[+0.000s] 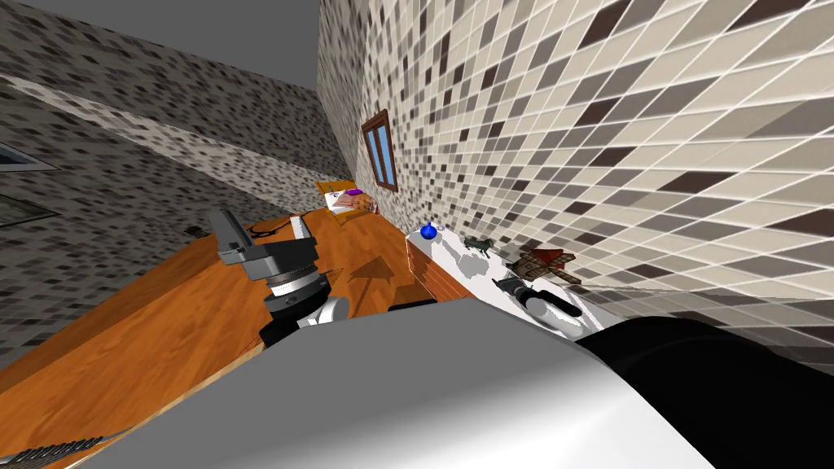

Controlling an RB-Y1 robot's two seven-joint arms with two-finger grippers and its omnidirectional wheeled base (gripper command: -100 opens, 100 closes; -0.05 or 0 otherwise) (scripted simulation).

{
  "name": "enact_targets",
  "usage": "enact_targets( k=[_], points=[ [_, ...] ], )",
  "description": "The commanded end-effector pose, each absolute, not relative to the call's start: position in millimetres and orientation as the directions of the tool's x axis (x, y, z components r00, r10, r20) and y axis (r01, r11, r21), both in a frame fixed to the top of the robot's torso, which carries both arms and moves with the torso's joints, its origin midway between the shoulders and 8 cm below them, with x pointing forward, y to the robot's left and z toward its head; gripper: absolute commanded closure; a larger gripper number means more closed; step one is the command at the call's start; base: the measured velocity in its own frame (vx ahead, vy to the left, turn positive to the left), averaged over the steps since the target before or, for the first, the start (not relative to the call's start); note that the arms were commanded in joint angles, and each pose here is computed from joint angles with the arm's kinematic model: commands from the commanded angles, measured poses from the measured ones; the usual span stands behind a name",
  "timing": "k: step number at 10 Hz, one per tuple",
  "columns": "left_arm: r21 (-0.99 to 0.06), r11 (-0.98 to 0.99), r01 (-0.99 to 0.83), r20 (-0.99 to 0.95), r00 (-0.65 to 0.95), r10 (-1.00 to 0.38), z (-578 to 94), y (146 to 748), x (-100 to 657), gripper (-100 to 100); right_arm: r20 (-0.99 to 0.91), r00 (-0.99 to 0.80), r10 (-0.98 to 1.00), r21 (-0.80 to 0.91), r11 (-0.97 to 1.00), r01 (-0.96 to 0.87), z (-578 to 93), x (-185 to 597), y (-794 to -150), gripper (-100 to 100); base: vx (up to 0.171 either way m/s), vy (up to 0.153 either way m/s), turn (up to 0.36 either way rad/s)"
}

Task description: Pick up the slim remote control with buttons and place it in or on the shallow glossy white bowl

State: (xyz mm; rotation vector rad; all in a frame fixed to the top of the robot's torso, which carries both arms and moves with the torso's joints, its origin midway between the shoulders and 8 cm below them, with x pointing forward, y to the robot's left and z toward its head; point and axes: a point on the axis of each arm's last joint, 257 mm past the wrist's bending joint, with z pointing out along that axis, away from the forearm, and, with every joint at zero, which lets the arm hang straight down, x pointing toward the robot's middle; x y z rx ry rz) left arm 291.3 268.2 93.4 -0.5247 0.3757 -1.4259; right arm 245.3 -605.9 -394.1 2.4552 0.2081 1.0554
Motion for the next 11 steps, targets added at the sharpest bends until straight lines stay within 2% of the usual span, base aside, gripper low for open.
enact_targets(
  k=[1, 5, 7, 8, 9, 11],
  points=[
    [-0.553, 0.063, 0.831, 0.064, 0.117, -0.991, 93, 268, 291, 0, 0.631, 0.736, 0.246, 0.426, -0.903, -0.063, -407, 225, -614, -100, 0.036, -0.006, 0.175],
    [-0.553, 0.063, 0.831, 0.064, 0.118, -0.991, 93, 268, 291, 0, 0.57, 0.821, 0.044, 0.32, -0.931, -0.173, -427, 165, -650, -100, 0.027, -0.01, 0.19],
    [-0.553, 0.063, 0.831, 0.063, 0.118, -0.991, 93, 268, 291, 0, 0.568, 0.823, 0.011, 0.306, -0.931, -0.199, -432, 157, -654, -100, 0.023, -0.014, 0.076],
    [-0.553, 0.063, 0.831, 0.063, 0.118, -0.991, 93, 268, 291, 0, 0.545, 0.835, -0.079, 0.262, -0.93, -0.259, -433, 135, -665, -100, 0.023, -0.006, 0.276],
    [-0.553, 0.063, 0.831, 0.064, 0.118, -0.991, 93, 268, 291, 0, 0.526, 0.847, -0.079, 0.272, -0.928, -0.255, -437, 128, -668, -100, 0.027, -0.021, 0.175],
    [-0.553, 0.063, 0.831, 0.063, 0.118, -0.991, 93, 268, 291, 0, 0.528, 0.842, -0.111, 0.255, -0.925, -0.282, -440, 122, -670, -100, 0.007, -0.012, -0.024]
  ],
)
